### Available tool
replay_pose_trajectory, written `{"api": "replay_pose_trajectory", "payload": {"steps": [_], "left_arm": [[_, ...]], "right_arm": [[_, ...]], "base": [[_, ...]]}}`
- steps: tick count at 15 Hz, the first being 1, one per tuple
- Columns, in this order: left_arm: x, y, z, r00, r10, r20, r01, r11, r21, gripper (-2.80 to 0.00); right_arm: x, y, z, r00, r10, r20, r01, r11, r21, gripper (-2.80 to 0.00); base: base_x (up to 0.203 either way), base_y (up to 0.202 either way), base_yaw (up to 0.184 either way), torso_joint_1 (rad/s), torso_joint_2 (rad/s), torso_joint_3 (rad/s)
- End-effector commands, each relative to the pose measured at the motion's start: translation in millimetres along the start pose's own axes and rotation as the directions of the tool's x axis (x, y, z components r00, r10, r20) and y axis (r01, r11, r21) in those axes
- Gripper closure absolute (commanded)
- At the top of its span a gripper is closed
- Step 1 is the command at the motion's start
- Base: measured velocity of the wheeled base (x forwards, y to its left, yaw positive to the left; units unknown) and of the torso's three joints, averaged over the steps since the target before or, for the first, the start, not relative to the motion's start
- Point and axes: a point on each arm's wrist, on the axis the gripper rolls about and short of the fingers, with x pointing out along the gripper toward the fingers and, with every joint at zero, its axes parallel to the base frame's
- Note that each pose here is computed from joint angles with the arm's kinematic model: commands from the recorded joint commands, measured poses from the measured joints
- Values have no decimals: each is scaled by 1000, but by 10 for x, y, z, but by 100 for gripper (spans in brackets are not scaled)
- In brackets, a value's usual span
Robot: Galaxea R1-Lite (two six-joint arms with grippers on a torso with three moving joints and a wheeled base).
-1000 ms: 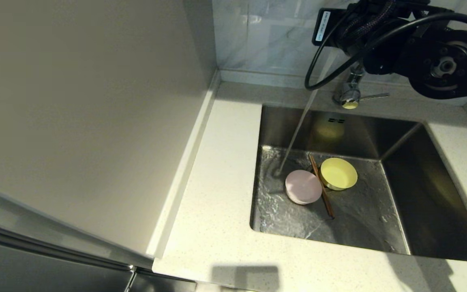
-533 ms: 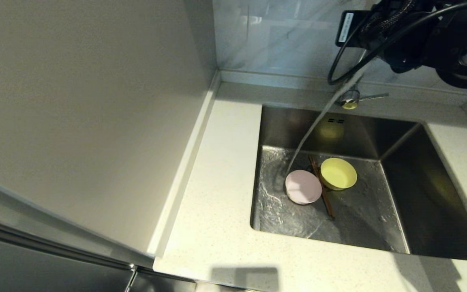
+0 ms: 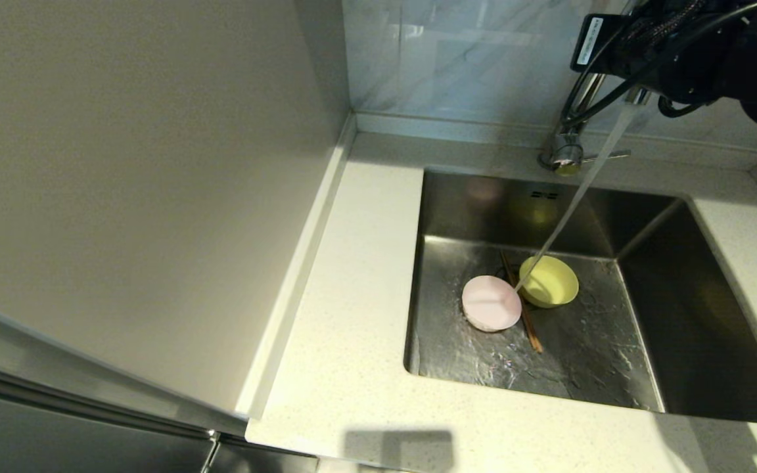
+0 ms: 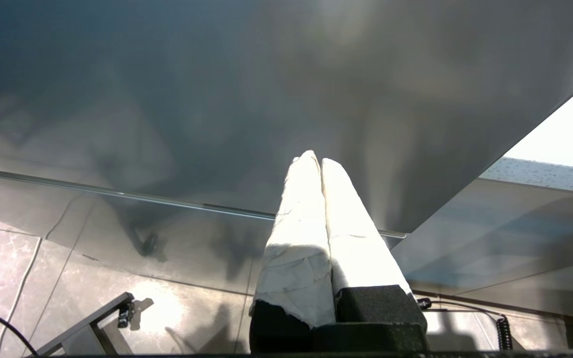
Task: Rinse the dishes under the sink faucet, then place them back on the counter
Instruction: Wait for the water to rinse the bowl
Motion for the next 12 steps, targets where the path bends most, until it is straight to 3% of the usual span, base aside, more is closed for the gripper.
{"api": "replay_pose_trajectory", "payload": {"steps": [1,5,7,9,12], "left_arm": [[-2,0,0,1000,1,3,-1,1000,0,0],[-2,0,0,1000,1,3,-1,1000,0,0],[-2,0,0,1000,1,3,-1,1000,0,0],[-2,0,0,1000,1,3,-1,1000,0,0],[-2,0,0,1000,1,3,-1,1000,0,0]], "right_arm": [[-149,-26,158,999,47,24,-48,999,19,0],[-651,-245,619,980,189,67,-192,980,46,0],[-876,-429,812,974,208,86,-213,975,55,0],[-965,-621,919,979,177,99,-183,982,54,0],[-900,-966,971,992,57,111,-62,998,33,0]], "base": [[0,0,0,0,0,0],[0,0,0,0,0,0],[0,0,0,0,0,0],[0,0,0,0,0,0],[0,0,0,0,0,0]]}}
